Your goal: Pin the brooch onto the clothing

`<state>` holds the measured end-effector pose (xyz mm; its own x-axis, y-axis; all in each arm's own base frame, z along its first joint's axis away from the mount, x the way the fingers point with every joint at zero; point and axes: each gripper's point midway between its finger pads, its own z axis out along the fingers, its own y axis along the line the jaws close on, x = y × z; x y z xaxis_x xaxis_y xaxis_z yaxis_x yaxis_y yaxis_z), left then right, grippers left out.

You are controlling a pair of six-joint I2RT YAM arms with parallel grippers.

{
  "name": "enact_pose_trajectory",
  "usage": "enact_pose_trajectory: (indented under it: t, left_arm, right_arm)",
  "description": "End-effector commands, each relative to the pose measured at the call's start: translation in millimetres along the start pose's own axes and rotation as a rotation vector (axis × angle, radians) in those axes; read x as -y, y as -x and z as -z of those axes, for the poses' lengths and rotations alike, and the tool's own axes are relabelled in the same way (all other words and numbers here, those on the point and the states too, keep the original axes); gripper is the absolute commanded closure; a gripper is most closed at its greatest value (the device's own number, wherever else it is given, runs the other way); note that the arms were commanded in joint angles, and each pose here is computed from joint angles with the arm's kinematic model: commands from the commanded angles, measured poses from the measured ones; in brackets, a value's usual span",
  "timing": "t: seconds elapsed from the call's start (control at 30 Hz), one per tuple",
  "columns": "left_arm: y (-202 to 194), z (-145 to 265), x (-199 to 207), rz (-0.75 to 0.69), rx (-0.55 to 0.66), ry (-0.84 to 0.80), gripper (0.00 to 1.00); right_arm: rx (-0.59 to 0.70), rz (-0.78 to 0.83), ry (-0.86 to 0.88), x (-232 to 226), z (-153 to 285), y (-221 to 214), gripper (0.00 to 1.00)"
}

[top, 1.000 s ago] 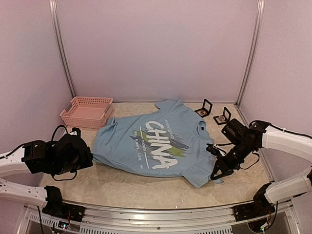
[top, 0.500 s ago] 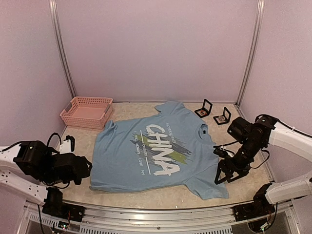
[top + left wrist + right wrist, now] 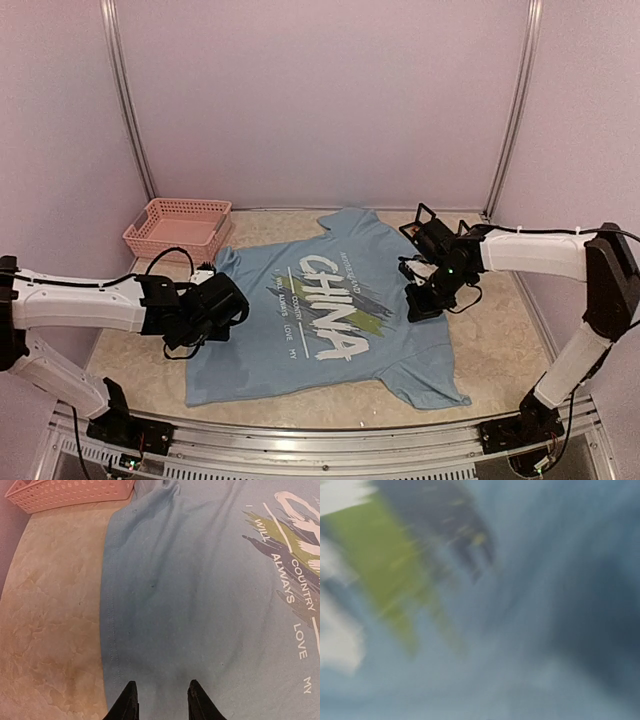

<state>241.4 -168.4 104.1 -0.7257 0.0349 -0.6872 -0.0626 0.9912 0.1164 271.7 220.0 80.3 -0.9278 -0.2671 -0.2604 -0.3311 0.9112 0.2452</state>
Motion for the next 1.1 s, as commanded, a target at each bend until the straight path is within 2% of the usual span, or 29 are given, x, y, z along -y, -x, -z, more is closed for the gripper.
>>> enact_pose_trajectory:
  t: [0.0, 0.1, 0.23, 0.4, 0.53, 0.7, 0.87, 0.97, 1.07]
  left_arm:
    - [-18.8, -32.0, 22.4, -0.062, -0.059, -0.108, 0.69]
    - [-63.1, -51.1, 16.4, -0.105, -0.166, -0.076, 0.69]
    - [-110.1, -55.4, 13.7, -0.159, -0.255, -0.04, 0.66]
    - [-155.1, -45.8, 14.0, -0.202, -0.351, -0.024, 0.65]
    - [-182.2, -21.9, 12.3, -0.279, -0.373, 0.004, 0.64]
    - [-189.8, -5.5, -0.5, -0.326, -0.417, 0.054, 0.63]
    - [-200.1, 17.6, -14.8, -0.281, -0.49, 0.016, 0.62]
    - [-172.2, 32.1, -26.8, -0.282, -0.441, 0.066, 0.58]
    - [-110.8, 39.9, -10.7, -0.206, -0.321, -0.001, 0.5]
  right_arm:
    - [0.039, 0.002, -0.041, 12.8, -49.1, 9.4, 1.0]
    - [-0.031, -0.029, -0.06, 23.9, -69.4, -17.2, 1.0]
    - [-0.081, -0.078, -0.049, 30.1, -77.0, -49.8, 1.0]
    - [-0.141, -0.126, -0.081, 40.2, -68.5, -87.9, 1.0]
    - [-0.172, -0.157, -0.079, 41.5, -53.3, -115.7, 1.0]
    - [-0.222, -0.18, -0.068, 38.5, -37.6, -142.4, 1.0]
    - [-0.241, -0.19, -0.033, 27.7, -14.3, -144.1, 1.0]
    - [-0.241, -0.162, -0.013, 17.2, 2.6, -130.9, 1.0]
    - [-0.124, -0.097, -0.005, 1.6, 30.2, -73.0, 1.0]
